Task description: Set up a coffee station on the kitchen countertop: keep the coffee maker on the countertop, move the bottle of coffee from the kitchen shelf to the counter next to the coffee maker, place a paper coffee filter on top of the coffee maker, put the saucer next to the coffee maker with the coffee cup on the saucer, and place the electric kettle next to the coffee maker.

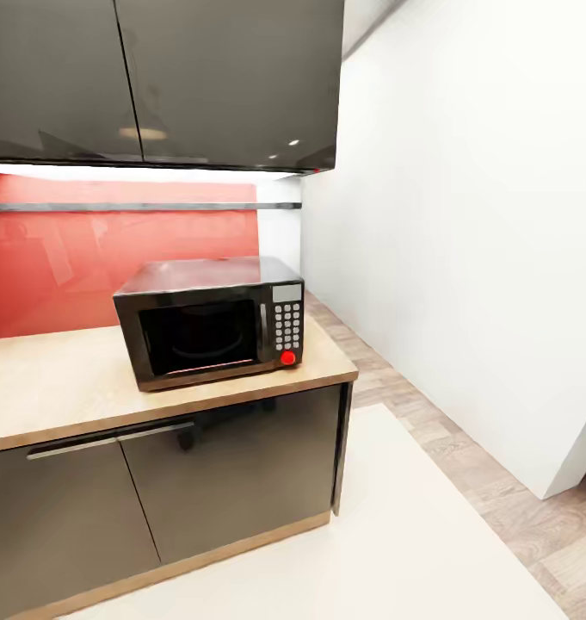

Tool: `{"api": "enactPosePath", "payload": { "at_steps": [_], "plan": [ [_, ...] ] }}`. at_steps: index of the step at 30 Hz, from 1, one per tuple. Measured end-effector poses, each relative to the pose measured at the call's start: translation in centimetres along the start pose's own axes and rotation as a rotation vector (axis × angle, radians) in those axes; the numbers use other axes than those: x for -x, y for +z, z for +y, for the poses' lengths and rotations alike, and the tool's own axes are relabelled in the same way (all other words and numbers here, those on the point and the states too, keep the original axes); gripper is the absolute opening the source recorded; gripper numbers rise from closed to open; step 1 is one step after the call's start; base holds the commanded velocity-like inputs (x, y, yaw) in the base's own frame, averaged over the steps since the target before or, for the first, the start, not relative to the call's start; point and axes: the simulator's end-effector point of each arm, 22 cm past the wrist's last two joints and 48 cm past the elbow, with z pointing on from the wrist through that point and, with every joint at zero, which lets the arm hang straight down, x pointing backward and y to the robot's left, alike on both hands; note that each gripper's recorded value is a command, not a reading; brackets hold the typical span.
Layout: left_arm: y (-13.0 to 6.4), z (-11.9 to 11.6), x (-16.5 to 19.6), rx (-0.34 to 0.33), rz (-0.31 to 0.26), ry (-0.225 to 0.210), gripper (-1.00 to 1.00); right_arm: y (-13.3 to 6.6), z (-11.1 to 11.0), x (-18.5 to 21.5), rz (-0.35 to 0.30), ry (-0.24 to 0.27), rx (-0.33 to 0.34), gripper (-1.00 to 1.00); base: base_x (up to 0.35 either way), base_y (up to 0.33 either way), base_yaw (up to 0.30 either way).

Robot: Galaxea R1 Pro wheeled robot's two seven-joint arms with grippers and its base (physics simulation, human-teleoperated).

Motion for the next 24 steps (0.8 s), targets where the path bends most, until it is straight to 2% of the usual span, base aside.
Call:
{"api": "enactPosePath", "payload": {
  "at_steps": [5,11,18,24],
  "plan": [
    [0.0,-0.1,0.0,0.000,0.000,0.002,1.00,0.0,0.0,0.0,-0.003,0.000,-0.002,1.00,0.000,0.000,0.000],
    [0.0,0.2,0.5,0.004,-0.013,-0.003,1.00,-0.1,2.1,1.8,-0.039,0.005,0.025,1.00,0.000,0.000,0.000],
    [0.0,0.2,0.6,0.003,-0.014,-0.005,1.00,-0.2,1.7,3.8,-0.081,0.009,0.020,1.00,0.000,0.000,0.020],
    [0.0,0.3,0.6,0.005,-0.012,-0.003,1.00,-0.3,1.6,4.9,-0.103,0.007,0.018,1.00,0.000,0.000,0.171]
  ]
}}
